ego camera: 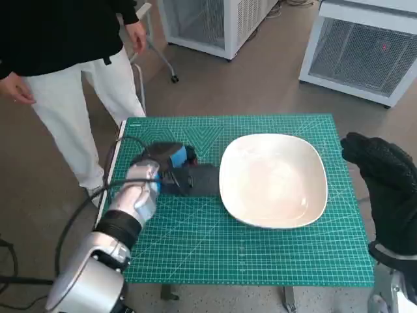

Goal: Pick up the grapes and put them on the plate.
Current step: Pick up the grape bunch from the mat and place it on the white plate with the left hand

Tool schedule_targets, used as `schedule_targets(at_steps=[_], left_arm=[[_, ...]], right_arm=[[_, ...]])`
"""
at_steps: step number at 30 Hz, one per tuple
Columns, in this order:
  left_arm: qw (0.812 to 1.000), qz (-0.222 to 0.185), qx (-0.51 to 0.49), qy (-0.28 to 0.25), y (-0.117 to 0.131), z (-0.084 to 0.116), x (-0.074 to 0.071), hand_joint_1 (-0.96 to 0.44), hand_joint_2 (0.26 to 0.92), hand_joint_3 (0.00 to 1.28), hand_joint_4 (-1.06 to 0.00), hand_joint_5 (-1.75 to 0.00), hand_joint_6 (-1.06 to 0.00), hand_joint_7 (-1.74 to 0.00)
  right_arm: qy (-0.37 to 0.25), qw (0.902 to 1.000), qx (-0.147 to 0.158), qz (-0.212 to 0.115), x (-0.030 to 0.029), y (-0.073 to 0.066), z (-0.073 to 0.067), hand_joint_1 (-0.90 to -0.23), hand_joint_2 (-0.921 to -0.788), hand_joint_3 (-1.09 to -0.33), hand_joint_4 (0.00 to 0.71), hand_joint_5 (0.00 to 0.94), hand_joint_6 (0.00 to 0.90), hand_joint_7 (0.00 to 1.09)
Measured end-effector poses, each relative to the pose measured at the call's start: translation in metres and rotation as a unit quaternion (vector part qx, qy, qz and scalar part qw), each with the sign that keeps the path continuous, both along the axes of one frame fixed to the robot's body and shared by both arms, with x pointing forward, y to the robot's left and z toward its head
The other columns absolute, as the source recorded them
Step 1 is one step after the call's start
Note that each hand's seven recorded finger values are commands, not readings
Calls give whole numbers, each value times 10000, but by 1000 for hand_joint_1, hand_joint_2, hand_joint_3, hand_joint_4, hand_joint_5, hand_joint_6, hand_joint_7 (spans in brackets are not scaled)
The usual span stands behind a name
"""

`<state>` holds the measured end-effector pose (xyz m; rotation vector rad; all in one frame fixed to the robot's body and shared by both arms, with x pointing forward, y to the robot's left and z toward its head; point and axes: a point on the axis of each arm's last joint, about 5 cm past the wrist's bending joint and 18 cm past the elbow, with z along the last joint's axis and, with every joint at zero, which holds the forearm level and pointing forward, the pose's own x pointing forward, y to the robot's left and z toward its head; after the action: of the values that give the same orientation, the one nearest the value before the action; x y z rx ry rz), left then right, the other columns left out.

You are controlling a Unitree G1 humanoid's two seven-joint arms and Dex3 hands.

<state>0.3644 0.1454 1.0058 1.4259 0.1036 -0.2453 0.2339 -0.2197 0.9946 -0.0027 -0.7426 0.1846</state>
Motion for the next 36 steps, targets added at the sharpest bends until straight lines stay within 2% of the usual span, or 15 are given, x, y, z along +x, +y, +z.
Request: schedule_targets(at_steps=[6, 11, 23, 36], left_arm=[[9985, -259, -139, -471, 29, 249, -34, 0, 917, 88, -589, -1433, -735, -882], [9960, -398, -193, -774, 36, 381, -109, 1, 919, 82, -594, -1412, -729, -904], [9923, -613, -355, -1013, 53, 504, -278, 1, 920, 75, -567, -1447, -778, -840], [9902, -687, -414, -1141, 44, 551, -303, 2, 917, 68, -614, -1407, -758, -854]], right_arm=[[17, 10000, -2, 4, 1, 2, -1, -617, -921, -704, 357, 6, -1, 713], [38, 10000, 4, 5, 3, 6, 0, -612, -921, -706, 357, 6, -1, 713], [33, 10000, 5, 21, 4, 16, 4, -612, -921, -706, 358, 6, -1, 713], [33, 10000, 4, 20, 4, 15, 4, -611, -921, -708, 357, 6, -1, 713]])
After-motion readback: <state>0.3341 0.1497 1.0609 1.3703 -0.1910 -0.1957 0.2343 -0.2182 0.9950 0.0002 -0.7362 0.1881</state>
